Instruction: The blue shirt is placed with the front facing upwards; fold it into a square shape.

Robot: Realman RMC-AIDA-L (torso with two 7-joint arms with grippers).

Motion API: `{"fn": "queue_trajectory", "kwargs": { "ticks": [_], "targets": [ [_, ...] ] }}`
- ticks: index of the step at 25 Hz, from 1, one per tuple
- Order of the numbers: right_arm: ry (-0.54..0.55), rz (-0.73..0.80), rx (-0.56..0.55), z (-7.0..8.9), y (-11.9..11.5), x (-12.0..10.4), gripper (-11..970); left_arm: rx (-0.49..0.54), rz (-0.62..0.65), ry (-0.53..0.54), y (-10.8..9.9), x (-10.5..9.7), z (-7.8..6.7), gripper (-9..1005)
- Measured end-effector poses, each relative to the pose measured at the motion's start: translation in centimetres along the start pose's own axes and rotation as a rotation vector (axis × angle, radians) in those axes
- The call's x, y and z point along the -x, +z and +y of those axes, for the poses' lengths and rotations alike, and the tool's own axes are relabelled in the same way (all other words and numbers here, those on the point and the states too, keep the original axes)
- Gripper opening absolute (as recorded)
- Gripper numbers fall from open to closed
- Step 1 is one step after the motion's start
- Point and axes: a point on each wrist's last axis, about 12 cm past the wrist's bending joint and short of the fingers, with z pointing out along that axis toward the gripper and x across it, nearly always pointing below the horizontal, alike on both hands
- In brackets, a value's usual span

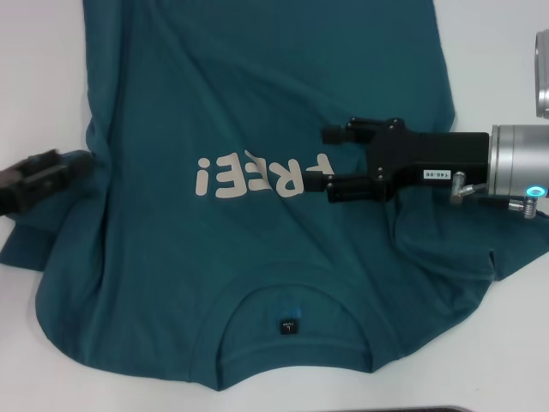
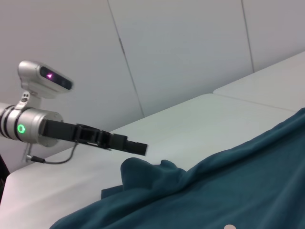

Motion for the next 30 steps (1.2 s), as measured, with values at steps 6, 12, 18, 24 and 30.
{"fn": "queue_trajectory", "kwargs": {
  "ticks": [6,12,18,24,30],
  "targets": [
    [-0.003,-0.006,0.000,-0.1,0.1,0.3,914,0.096,-0.011,-0.007,-3.2,0.7,1.1,928],
    [-0.001,-0.018,-0.002,-0.2,0.1,0.5,914,0.159,0.009,-0.004,-4.4,0.6,1.8,927],
    [0.000,-0.027,-0.004,-0.2,0.1,0.6,914,0.216,0.069,0.000,-4.3,-0.1,2.5,926],
    [0.004,-0.025,-0.003,-0.2,0.1,0.6,913,0.211,0.082,0.002,-4.1,-0.2,2.4,925],
    [0.004,-0.026,-0.005,-0.2,0.1,0.7,913,0.193,0.119,0.004,-3.5,-0.6,2.2,924]
  ]
}}
